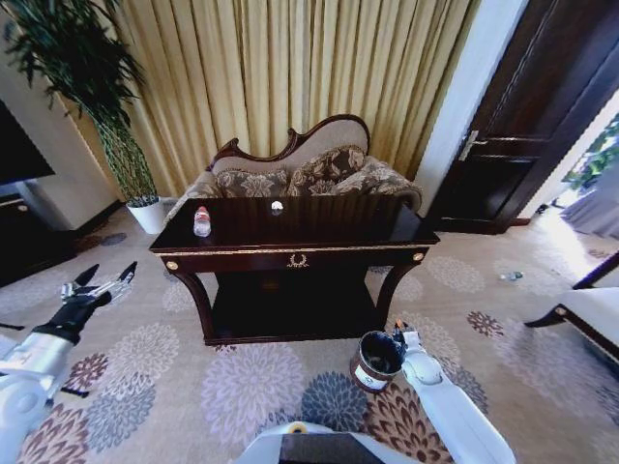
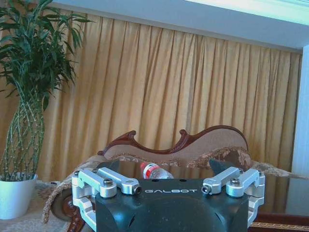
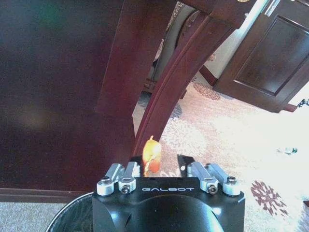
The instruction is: Move to the front of the table and place the trash on the table into the trash bin.
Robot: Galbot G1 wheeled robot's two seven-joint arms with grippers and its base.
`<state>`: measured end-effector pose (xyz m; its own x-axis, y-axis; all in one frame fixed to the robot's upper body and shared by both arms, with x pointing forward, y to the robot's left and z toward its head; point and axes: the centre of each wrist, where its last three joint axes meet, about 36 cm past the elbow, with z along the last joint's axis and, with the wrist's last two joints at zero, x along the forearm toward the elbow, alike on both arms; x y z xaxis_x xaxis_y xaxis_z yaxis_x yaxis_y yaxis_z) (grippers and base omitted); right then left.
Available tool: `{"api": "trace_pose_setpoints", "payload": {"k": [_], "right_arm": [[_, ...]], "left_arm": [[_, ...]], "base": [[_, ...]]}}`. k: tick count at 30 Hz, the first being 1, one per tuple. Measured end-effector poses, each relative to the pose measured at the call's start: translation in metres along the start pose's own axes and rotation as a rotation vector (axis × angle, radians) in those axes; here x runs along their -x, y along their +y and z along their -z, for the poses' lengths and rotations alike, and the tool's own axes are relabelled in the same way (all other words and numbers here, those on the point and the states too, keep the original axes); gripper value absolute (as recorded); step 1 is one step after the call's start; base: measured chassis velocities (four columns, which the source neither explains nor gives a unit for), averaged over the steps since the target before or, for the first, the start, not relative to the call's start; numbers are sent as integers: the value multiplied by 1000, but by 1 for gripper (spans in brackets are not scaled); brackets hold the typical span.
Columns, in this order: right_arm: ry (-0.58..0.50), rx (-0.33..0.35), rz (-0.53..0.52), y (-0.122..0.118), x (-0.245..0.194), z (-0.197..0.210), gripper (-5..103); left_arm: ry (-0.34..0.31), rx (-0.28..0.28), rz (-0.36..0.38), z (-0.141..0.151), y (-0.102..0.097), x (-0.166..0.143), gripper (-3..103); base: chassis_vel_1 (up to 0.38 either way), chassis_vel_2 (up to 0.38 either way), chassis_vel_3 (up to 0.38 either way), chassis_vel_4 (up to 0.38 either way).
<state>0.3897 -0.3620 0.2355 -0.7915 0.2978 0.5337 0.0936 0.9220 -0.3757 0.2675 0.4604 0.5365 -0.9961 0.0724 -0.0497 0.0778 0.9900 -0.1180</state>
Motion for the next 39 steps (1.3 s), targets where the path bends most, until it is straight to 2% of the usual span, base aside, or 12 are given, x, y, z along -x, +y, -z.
{"api": "trace_pose_setpoints", "payload": {"k": [1,4,5,10,14,18,21,25,27,32,37,39], "right_arm": [[-2,0,0,0,0,0,44],[-7,1,0,0,0,1,50],[-12,2,0,1,-1,2,60],[-18,2,1,1,-1,3,71],[-27,-1,2,0,-2,5,93],[-27,-2,3,-1,-3,5,100],[-25,0,3,-2,-2,5,100],[10,53,8,0,0,9,100],[67,116,-11,3,2,18,100],[88,150,-40,6,7,22,100],[37,187,-47,2,5,32,100],[-50,212,-37,0,-2,47,100]], "left_arm": [[2,1,0,0,0,0,100],[3,3,0,0,0,0,100],[3,5,0,1,0,0,100],[2,7,0,1,1,-1,100],[3,4,1,0,1,-3,100],[3,3,1,-1,0,-4,100],[3,3,0,-1,0,-4,100],[4,4,-3,-2,0,-4,100],[4,5,-5,-2,0,-4,100],[5,8,-9,-1,0,-3,100],[6,12,-11,-1,1,-2,100],[7,11,-10,-1,1,-2,100]], "base": [[0,0,0,0],[0,0,0,0],[0,0,0,0],[0,0,0,0],[0,0,0,0],[0,0,0,0],[0,0,0,0],[0,0,0,0],[0,0,0,0],[0,0,0,0],[0,0,0,0],[0,0,0,0]]}}
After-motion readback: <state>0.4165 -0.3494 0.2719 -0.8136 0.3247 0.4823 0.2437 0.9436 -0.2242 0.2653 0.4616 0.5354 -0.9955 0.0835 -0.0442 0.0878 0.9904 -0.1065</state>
